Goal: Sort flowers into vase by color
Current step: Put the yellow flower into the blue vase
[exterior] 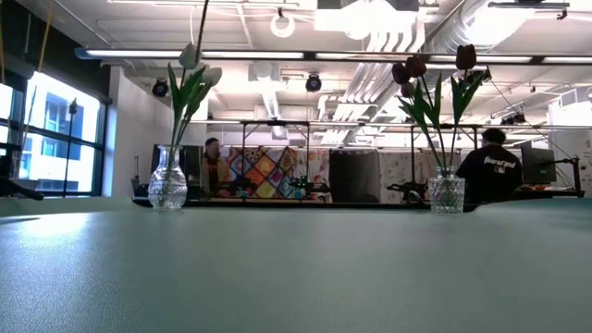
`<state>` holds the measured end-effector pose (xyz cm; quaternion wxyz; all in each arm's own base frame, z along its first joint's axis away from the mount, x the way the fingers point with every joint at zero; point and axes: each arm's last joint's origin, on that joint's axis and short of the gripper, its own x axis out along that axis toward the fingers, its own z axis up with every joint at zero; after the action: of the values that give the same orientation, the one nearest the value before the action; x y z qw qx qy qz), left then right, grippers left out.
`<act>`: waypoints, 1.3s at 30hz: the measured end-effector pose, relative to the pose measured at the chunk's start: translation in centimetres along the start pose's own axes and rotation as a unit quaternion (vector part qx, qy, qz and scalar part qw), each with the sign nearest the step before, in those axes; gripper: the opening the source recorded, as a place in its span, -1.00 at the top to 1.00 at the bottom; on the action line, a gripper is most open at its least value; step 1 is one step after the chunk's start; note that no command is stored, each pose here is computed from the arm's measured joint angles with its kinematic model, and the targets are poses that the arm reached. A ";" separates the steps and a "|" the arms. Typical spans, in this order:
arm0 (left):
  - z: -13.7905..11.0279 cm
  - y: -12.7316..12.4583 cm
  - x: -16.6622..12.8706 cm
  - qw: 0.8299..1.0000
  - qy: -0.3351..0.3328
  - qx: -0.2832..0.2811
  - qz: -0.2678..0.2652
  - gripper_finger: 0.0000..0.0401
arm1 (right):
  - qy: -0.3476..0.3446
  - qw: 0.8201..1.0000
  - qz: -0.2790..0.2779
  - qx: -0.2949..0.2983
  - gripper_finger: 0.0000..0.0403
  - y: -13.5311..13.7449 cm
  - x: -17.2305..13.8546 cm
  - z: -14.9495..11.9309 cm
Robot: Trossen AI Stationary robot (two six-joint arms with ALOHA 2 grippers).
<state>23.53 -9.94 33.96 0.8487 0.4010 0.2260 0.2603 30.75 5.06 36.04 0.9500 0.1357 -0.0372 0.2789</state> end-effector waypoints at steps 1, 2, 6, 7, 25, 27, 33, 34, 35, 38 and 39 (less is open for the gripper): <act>-0.1 0.7 -0.4 0.999 -0.014 -0.045 -0.014 1.00 | -0.008 1.000 0.002 -0.021 -0.46 0.9 -0.5 0.7; -0.2 1.4 -0.7 0.995 -0.027 -0.089 -0.028 1.00 | -0.020 0.999 -0.002 -0.044 -0.46 1.7 -1.0 1.4; -1.1 4.5 -2.3 0.971 -0.066 -0.221 -0.069 1.00 | -0.042 0.992 -0.056 -0.109 -0.47 4.7 -2.9 3.1; -1.5 5.3 -2.7 0.962 -0.076 -0.251 -0.080 1.00 | -0.038 0.989 -0.076 -0.117 -0.47 5.1 -3.1 3.2; -12.9 13.3 -9.6 0.831 -0.079 -0.491 -0.250 1.00 | 0.007 0.984 -0.169 -0.061 -0.47 5.0 -3.5 -7.1; -13.9 13.9 -10.0 0.817 -0.089 -0.500 -0.273 1.00 | 0.009 0.983 -0.178 -0.050 -0.47 4.8 -3.7 -7.7; -16.2 14.2 -10.6 0.781 -0.100 -0.498 -0.363 1.00 | 0.021 0.975 -0.221 -0.019 -0.47 4.3 -4.3 -9.1; -16.4 13.5 -10.5 0.777 -0.094 -0.495 -0.378 1.00 | 0.024 0.974 -0.223 -0.015 -0.47 4.3 -4.3 -9.3; -16.6 12.6 -10.4 0.776 -0.085 -0.489 -0.390 1.00 | 0.028 0.974 -0.224 -0.009 -0.47 4.4 -4.3 -9.4; -17.2 9.8 -9.8 0.777 -0.053 -0.475 -0.411 1.00 | 0.034 0.972 -0.231 -0.003 -0.47 4.8 -4.3 -9.7; -17.5 9.0 -9.6 0.777 -0.044 -0.472 -0.414 1.00 | 0.033 0.971 -0.235 -0.003 -0.47 5.0 -4.2 -9.7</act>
<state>3.52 -1.22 32.73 0.9664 -0.1713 0.1817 -0.0604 24.42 9.60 27.27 0.9900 0.1288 0.0262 0.0517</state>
